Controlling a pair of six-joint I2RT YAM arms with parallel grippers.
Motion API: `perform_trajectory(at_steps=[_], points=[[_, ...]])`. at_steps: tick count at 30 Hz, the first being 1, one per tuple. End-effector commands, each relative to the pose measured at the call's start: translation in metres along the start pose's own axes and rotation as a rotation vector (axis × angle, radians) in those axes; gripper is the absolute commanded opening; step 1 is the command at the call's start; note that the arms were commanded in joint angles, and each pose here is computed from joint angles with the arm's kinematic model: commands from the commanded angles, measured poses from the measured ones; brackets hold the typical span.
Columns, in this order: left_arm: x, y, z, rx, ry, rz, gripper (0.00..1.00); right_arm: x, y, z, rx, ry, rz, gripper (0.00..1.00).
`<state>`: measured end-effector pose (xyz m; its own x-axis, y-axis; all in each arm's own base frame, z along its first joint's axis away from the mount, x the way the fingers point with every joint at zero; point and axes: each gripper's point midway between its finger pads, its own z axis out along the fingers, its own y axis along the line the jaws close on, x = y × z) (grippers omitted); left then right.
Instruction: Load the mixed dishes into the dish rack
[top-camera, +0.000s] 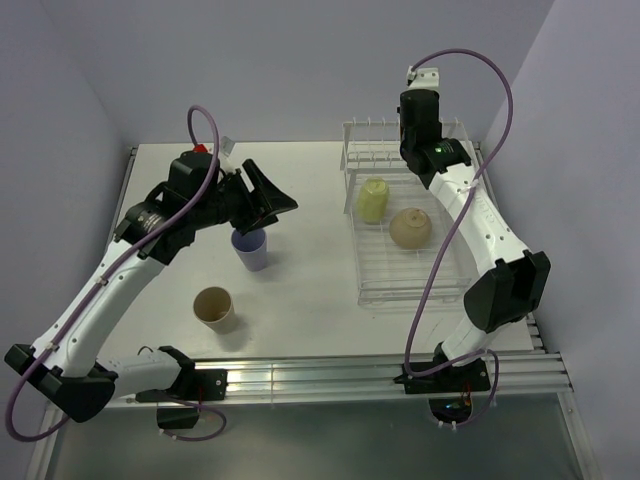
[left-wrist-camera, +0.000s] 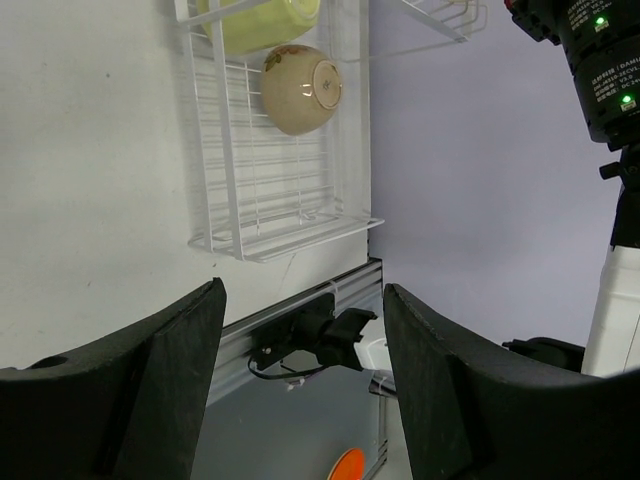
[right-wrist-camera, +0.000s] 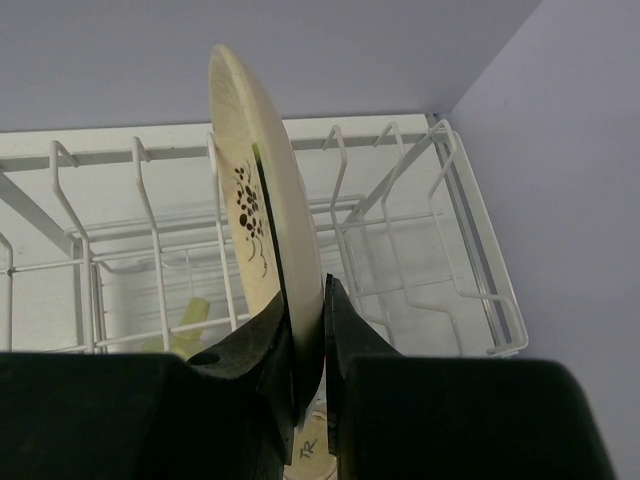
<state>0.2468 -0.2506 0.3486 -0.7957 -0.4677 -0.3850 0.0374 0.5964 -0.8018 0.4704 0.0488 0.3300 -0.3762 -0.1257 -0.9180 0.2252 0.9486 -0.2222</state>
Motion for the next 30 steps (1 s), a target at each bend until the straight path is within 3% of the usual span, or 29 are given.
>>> perform_trajectory(at_steps=[1,11,13,14,24,26,30], points=[[-0.003,-0.003,0.003,0.027,0.004,0.017,0.70,-0.022,-0.004,-0.003,0.002,-0.065,0.063,0.01],[-0.001,0.001,0.008,0.026,0.016,-0.006,0.70,-0.019,-0.009,-0.014,-0.009,-0.083,0.078,0.23],[0.001,0.002,0.009,0.029,0.019,-0.018,0.70,-0.022,-0.010,-0.017,-0.012,-0.095,0.087,0.39],[0.003,0.002,0.008,0.035,0.023,-0.021,0.70,-0.022,-0.011,-0.017,-0.010,-0.095,0.087,0.42],[0.006,0.008,0.004,0.034,0.006,-0.058,0.70,-0.027,-0.017,-0.028,-0.015,-0.115,0.107,0.50],[0.007,0.011,0.004,0.034,0.003,-0.073,0.70,-0.028,-0.021,-0.032,-0.006,-0.123,0.114,0.62],[0.010,0.016,0.004,0.036,-0.003,-0.095,0.70,-0.031,-0.030,-0.044,0.006,-0.147,0.128,0.69]])
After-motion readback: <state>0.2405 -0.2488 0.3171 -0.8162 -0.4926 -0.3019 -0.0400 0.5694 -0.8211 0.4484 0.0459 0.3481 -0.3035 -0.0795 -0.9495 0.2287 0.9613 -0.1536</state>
